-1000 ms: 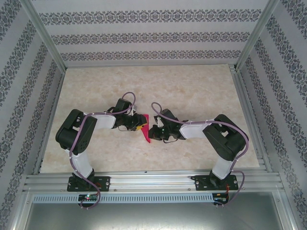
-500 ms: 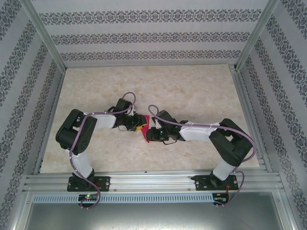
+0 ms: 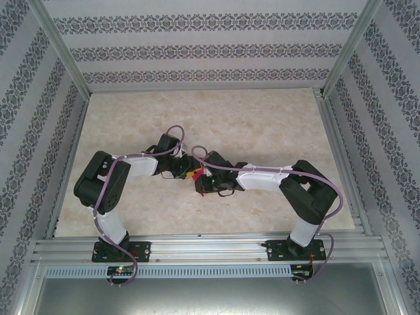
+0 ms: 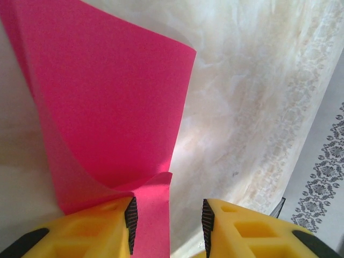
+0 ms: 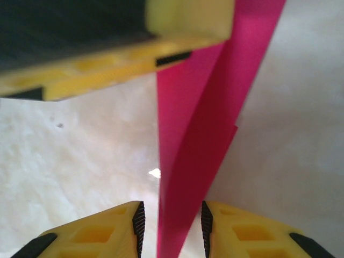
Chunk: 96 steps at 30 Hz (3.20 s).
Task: Fold a paper plane with a square sheet of paper (pick it up from the middle)
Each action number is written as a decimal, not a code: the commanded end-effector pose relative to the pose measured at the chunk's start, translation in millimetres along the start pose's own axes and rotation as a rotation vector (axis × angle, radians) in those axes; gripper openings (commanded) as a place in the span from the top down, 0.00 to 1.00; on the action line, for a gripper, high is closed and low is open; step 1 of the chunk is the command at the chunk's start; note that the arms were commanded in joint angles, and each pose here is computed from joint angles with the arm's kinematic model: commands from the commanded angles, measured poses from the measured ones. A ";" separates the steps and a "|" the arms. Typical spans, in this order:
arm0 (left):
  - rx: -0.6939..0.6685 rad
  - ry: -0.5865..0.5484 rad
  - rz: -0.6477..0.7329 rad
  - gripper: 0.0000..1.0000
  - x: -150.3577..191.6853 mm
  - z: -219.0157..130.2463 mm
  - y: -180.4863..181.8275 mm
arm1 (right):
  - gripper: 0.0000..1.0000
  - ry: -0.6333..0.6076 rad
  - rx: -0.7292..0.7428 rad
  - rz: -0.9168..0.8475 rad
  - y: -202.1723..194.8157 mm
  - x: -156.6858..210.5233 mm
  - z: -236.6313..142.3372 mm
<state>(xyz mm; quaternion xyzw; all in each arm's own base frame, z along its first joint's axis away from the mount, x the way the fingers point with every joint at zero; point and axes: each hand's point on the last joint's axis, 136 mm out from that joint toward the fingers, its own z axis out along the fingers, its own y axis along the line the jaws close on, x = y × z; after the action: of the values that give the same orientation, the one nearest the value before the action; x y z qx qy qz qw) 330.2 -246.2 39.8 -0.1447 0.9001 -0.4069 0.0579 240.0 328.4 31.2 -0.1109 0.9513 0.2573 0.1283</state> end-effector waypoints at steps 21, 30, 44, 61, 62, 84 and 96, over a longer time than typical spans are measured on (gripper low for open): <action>-0.214 -0.146 -0.034 0.17 -5.9 -57.3 0.5 | 0.89 -0.066 0.071 -0.488 -14.0 8.5 -13.1; -0.272 -0.046 -0.094 0.37 -6.0 -43.1 7.9 | 0.89 -0.102 0.135 -0.639 -13.9 7.8 -10.9; -0.275 0.060 -0.134 1.00 -0.7 -40.8 19.1 | 0.79 -0.138 0.196 -0.768 -15.9 4.7 -14.2; -0.255 0.099 -0.201 1.00 6.4 -37.6 24.3 | 0.76 -0.220 0.116 -0.712 10.5 -6.8 -4.7; -0.258 0.098 -0.198 1.00 6.2 -38.1 24.7 | 0.76 -0.215 0.126 -0.709 8.0 -6.1 -3.5; -0.271 0.059 -0.195 0.98 2.8 -45.2 23.8 | 0.87 -0.176 0.081 -0.649 5.4 3.5 5.5; -0.272 0.072 -0.228 1.00 7.8 -40.7 30.9 | 0.78 -0.269 0.035 -0.634 27.0 -14.8 -10.2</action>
<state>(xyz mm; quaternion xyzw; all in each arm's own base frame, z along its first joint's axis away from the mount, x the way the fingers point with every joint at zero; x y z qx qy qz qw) 311.2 -205.6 44.1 -0.2208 0.9291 -0.2949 -0.0325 240.1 338.6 42.6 -0.3725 0.8546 0.1838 0.3118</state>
